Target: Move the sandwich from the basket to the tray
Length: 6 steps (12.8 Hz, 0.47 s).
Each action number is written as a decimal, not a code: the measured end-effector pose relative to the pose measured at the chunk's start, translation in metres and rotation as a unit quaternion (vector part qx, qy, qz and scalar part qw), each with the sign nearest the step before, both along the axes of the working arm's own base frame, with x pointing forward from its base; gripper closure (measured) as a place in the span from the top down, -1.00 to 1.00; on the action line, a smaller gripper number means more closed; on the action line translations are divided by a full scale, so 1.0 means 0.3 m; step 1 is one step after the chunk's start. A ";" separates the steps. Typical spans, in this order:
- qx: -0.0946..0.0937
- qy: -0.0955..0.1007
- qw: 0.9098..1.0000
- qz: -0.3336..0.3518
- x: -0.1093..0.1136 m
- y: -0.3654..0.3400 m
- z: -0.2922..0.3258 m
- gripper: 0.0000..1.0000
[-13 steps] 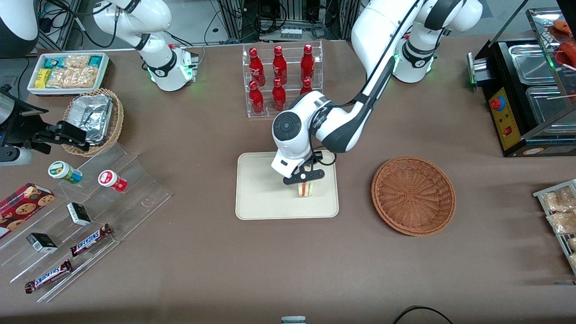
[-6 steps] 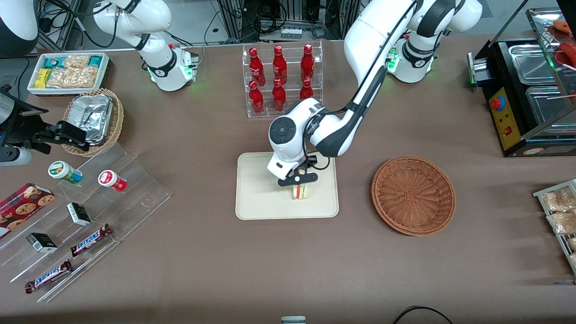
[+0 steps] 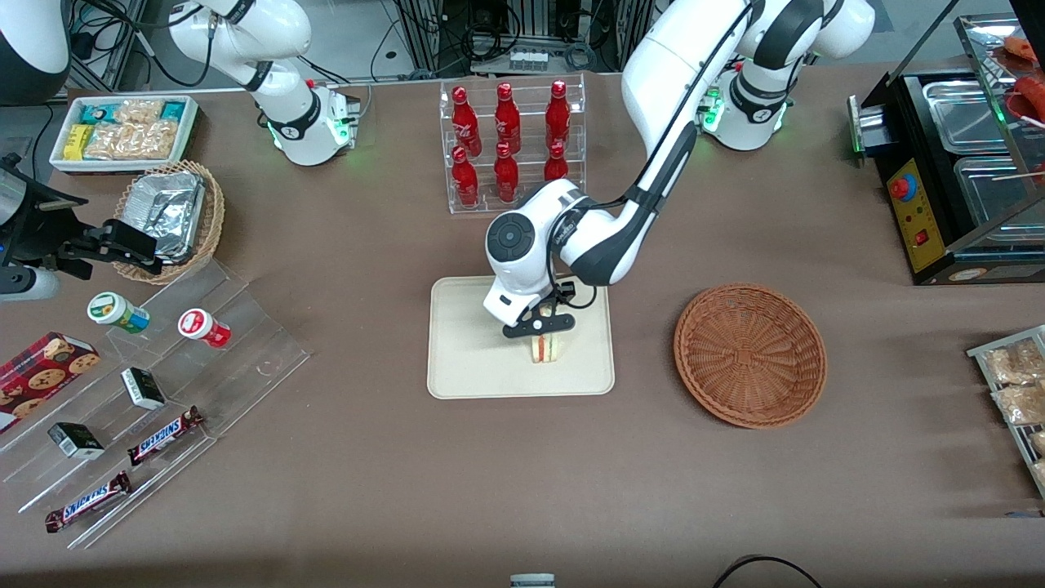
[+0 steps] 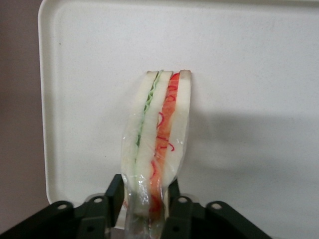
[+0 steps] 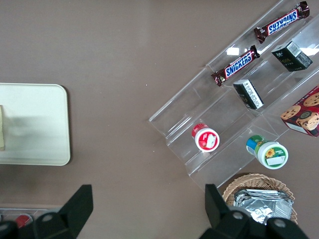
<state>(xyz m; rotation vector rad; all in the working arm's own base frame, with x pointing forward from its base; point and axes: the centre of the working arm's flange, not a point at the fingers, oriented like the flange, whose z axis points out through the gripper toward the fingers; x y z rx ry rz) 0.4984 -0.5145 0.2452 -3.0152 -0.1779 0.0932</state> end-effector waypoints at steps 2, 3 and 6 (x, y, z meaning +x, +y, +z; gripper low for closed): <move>-0.005 -0.008 1.000 0.003 0.019 -0.003 0.064 0.45; -0.002 -0.008 1.000 0.008 0.027 0.007 0.119 0.67; 0.007 -0.008 0.999 0.040 0.083 0.129 0.407 0.99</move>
